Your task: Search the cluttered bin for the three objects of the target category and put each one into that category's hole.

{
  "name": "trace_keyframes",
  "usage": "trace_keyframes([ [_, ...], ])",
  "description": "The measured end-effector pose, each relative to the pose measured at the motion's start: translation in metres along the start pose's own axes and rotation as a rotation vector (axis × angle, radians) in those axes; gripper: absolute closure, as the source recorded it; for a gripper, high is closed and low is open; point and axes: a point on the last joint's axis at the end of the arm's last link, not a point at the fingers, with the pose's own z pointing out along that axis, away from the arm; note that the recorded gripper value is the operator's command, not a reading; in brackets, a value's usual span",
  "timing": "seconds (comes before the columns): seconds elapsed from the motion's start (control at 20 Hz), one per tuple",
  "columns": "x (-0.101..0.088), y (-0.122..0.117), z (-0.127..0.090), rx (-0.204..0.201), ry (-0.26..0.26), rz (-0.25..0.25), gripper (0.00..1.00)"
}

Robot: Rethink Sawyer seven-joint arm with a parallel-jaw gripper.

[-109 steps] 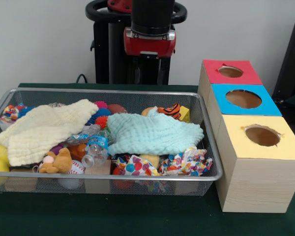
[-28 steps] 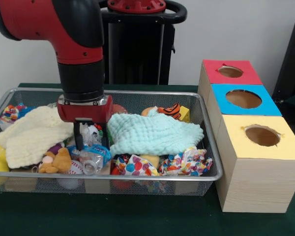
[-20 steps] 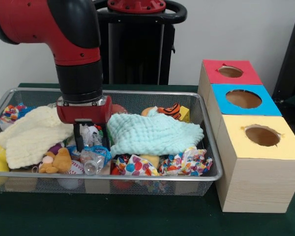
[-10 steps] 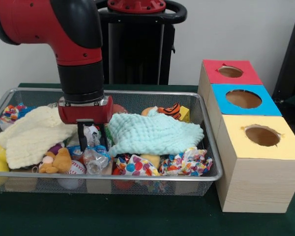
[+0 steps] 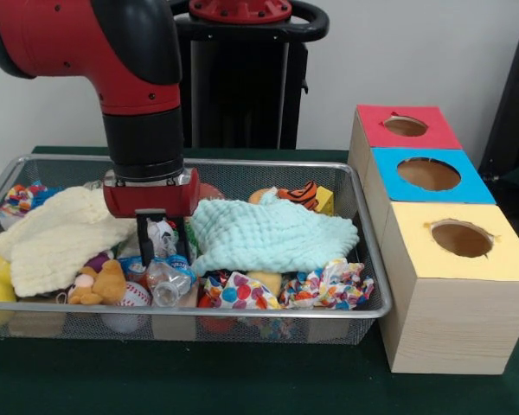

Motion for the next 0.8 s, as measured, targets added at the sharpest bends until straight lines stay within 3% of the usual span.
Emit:
trace_keyframes([
  [0.35, 0.0, 0.004, -0.001, 0.007, 0.001, -0.011, 1.0],
  [0.8, -0.003, 0.036, -0.003, 0.02, 0.004, -0.074, 1.0],
])
